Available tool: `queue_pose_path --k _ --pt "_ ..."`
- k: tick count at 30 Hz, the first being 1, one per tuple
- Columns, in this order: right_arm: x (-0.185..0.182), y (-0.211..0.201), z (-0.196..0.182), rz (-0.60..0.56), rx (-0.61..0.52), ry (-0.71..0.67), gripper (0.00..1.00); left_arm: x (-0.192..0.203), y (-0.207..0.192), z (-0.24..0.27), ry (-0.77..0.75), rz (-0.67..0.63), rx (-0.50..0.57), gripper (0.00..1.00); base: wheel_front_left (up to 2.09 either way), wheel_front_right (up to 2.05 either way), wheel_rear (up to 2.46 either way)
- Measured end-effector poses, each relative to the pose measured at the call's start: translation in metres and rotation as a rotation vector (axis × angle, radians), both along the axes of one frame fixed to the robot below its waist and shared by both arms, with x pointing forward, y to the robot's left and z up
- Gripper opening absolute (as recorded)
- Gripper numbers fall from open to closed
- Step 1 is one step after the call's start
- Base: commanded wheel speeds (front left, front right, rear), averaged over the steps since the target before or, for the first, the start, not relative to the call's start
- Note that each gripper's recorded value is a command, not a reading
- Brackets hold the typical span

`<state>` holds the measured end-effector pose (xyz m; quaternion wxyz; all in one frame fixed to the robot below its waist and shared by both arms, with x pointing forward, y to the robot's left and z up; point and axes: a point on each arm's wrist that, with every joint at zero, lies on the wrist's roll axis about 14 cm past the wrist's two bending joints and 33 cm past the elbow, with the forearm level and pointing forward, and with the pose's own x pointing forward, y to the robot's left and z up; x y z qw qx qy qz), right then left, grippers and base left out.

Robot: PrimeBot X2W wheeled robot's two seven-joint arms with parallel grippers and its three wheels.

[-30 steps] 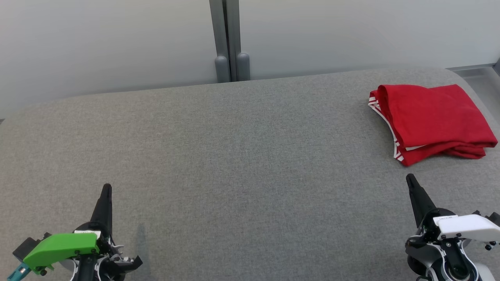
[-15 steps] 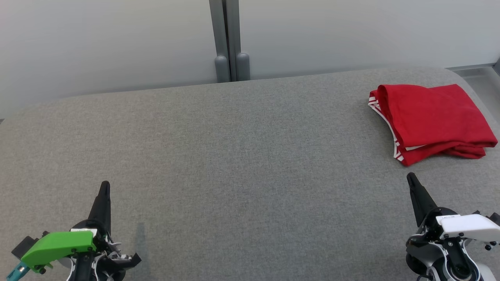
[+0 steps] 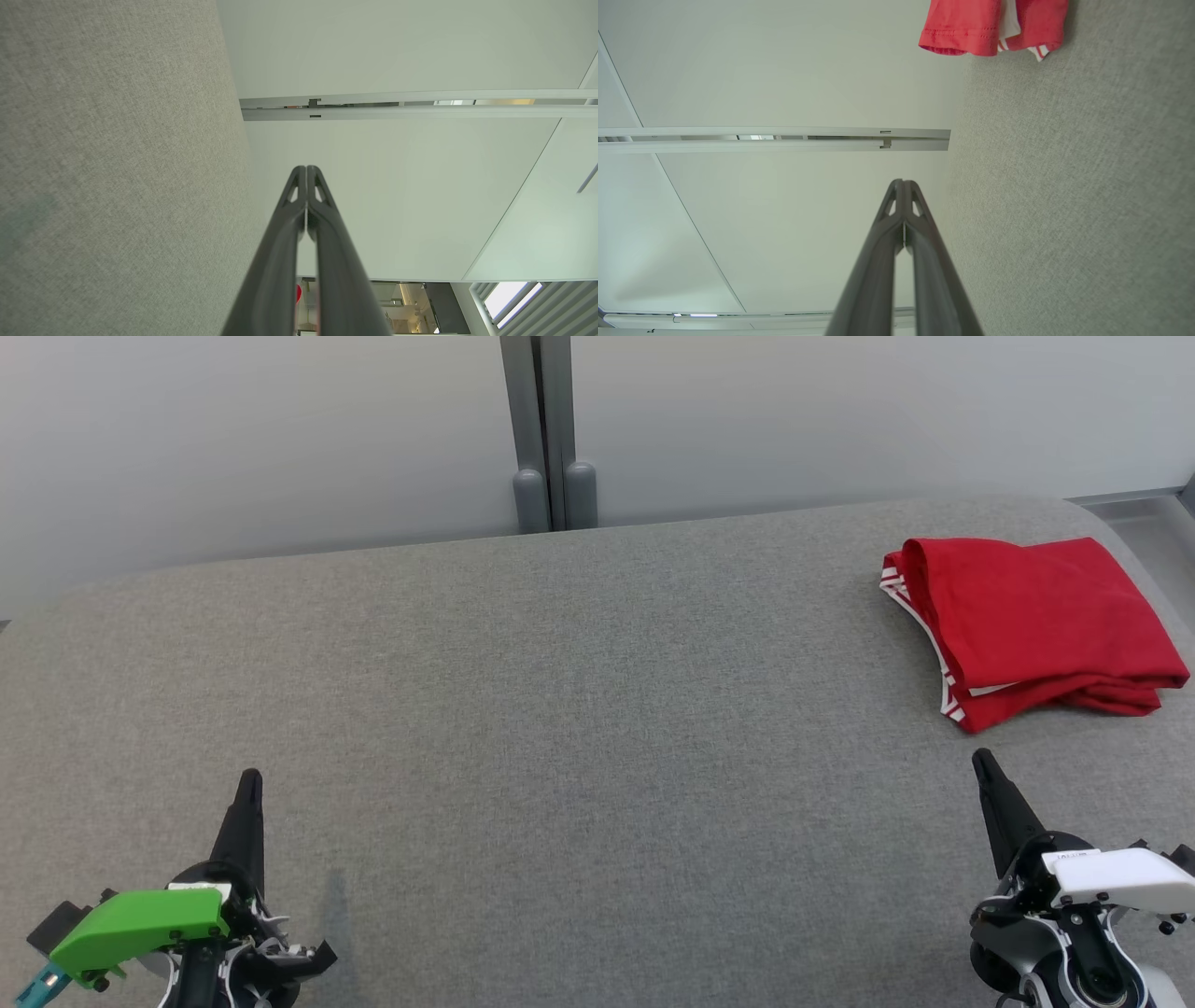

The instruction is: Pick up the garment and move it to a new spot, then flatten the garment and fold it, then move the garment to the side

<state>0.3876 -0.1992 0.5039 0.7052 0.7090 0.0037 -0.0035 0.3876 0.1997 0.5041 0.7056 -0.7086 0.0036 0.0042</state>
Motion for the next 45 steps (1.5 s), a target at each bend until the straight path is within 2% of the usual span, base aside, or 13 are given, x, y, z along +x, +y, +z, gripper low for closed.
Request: queue_pose_path --k 45 --pt "0.0000 -0.0001 0.0001 0.000 0.000 0.000 0.00 -0.0001 0.0000 0.0000 0.000 -0.002 -0.002 0.00 0.00 0.00 0.00"
